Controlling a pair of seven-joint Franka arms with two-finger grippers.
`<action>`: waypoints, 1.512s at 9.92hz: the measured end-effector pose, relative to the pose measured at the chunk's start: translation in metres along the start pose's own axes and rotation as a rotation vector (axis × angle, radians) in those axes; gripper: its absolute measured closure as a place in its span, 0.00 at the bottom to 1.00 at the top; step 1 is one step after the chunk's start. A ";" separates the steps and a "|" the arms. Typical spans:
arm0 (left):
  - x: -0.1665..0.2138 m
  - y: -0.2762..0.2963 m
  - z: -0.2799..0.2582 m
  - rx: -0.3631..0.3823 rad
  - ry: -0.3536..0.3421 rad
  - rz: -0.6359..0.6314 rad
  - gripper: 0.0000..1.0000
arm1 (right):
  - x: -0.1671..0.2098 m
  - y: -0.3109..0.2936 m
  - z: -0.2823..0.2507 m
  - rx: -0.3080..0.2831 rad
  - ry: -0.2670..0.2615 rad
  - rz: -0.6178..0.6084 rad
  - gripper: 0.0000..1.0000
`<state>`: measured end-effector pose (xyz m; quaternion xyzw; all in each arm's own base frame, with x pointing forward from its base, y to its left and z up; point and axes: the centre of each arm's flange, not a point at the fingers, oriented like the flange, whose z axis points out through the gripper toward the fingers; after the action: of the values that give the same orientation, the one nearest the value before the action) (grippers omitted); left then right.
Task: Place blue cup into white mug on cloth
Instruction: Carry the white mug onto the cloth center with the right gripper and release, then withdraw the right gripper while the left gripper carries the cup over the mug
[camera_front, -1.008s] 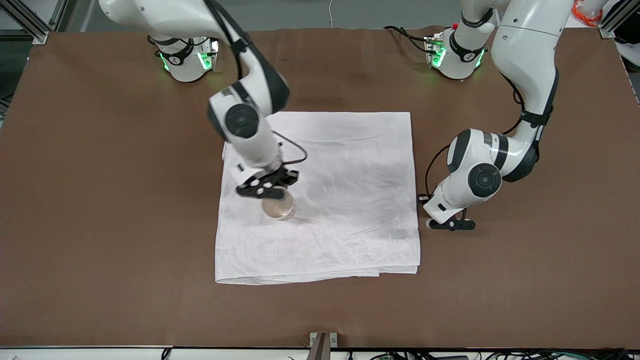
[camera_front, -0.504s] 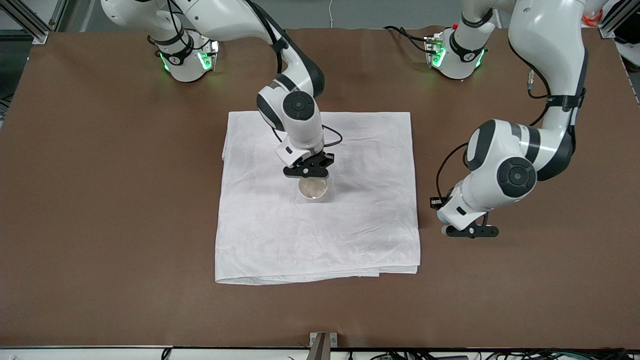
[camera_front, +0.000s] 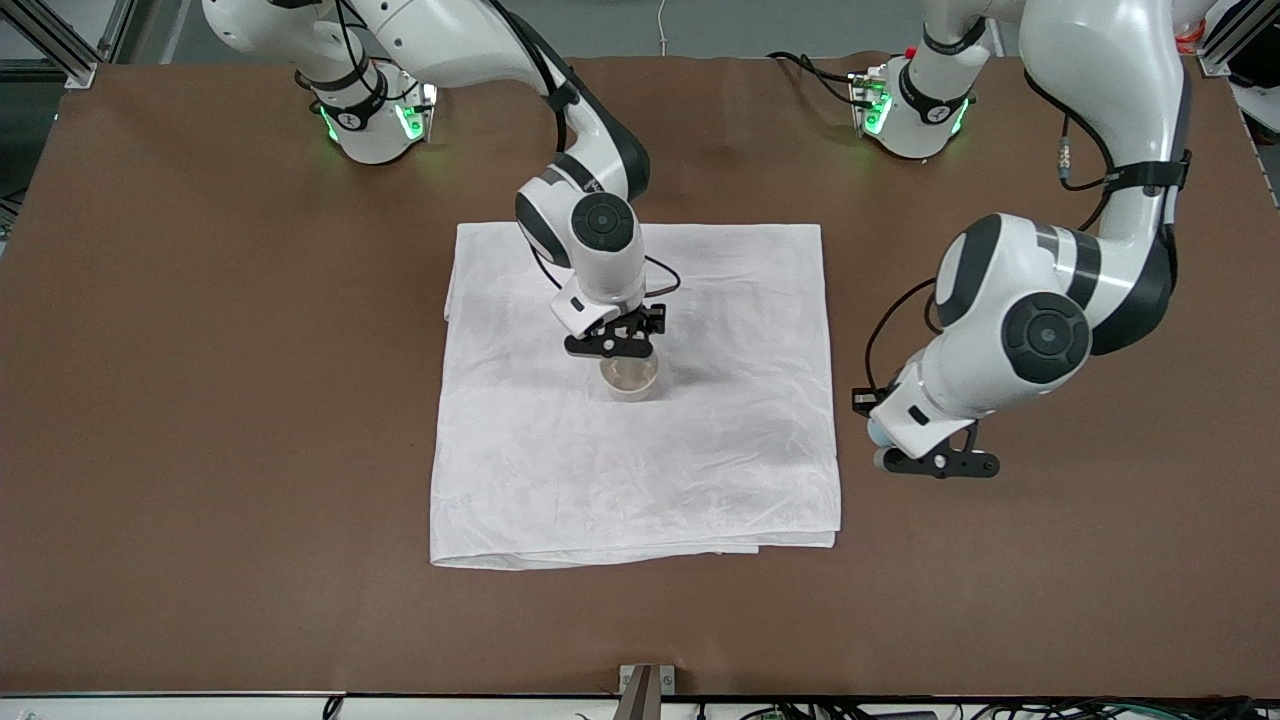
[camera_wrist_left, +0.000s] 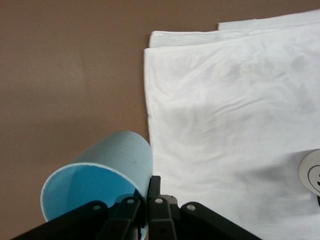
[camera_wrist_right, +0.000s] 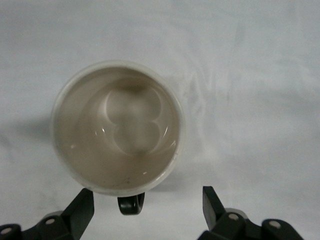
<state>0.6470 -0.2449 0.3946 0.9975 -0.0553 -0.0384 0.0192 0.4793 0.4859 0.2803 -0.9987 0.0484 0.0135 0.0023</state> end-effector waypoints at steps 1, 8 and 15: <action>0.000 0.022 0.002 0.000 0.005 0.032 0.96 | 0.007 0.008 -0.041 0.007 0.001 0.011 0.00; -0.034 0.153 0.002 -0.015 0.062 0.229 0.96 | 0.105 0.361 -0.308 0.008 -0.023 -0.019 0.00; -0.096 0.282 0.037 -0.032 0.098 0.505 0.96 | 0.114 0.450 -0.378 -0.013 0.052 0.014 0.00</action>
<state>0.5185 -0.5157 0.3773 0.9523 -0.3012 0.0150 0.0468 0.5595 0.0244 0.6540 -0.9984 0.0551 -0.0121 -0.0057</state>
